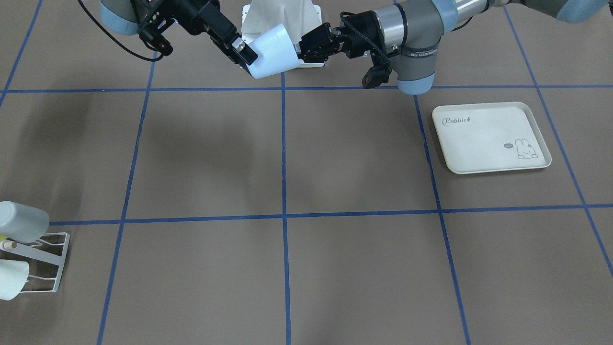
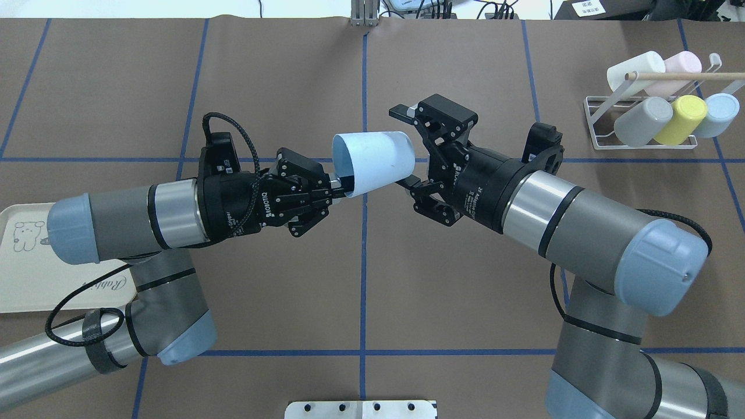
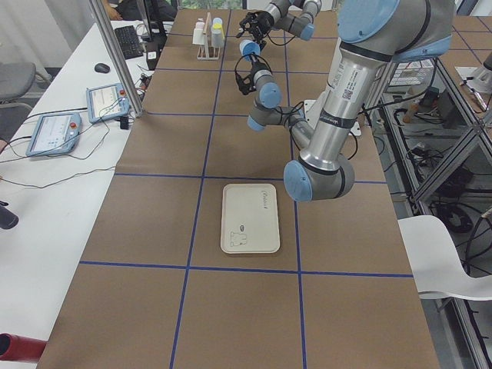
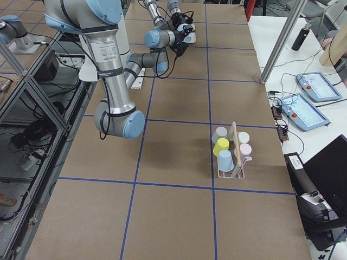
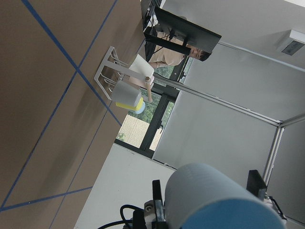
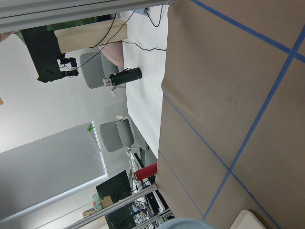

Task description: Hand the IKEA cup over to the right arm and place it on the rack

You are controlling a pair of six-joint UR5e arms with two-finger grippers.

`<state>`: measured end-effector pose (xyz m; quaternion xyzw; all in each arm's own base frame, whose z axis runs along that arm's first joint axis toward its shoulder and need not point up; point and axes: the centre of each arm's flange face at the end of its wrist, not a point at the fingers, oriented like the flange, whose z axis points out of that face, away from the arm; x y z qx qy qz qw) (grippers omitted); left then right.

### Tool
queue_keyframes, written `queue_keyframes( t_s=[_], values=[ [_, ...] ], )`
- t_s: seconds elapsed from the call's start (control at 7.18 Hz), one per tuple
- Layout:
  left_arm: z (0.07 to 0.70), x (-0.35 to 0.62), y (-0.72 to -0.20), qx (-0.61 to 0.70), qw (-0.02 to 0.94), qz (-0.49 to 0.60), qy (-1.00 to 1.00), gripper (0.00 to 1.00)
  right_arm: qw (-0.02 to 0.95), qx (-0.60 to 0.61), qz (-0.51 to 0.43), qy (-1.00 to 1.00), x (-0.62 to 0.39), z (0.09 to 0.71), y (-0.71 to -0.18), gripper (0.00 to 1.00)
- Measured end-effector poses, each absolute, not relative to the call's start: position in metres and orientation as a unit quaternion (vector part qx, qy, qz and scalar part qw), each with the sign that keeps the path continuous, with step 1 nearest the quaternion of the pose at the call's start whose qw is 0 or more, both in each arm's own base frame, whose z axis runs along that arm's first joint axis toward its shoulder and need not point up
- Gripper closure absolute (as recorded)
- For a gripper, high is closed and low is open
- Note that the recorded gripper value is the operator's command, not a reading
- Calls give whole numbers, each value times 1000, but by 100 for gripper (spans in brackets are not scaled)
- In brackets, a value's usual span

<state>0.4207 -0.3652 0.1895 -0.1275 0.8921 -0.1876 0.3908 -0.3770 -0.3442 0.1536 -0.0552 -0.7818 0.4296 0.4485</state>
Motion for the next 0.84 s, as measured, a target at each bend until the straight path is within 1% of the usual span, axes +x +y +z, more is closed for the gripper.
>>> queue_keyframes(
  t_s=[0.14, 0.28, 0.42, 0.56, 0.7, 0.84],
  values=[
    [188, 421, -365, -128, 390, -187, 893, 100, 449, -56, 429, -782, -378, 154, -344, 6],
    [186, 421, -364, -129, 388, -185, 894, 100, 449, -56, 429, -782, -378, 154, -343, 22],
    [184, 422, -364, -129, 387, -185, 894, 100, 450, -57, 429, -782, -379, 154, -342, 54],
    [183, 422, -364, -129, 387, -184, 894, 85, 450, -58, 428, -782, -379, 154, -342, 82],
    [183, 423, -364, -130, 387, -184, 894, 55, 450, -58, 428, -782, -379, 153, -342, 95],
    [183, 423, -364, -129, 387, -184, 894, 30, 450, -58, 428, -782, -379, 153, -341, 98]
  ],
)
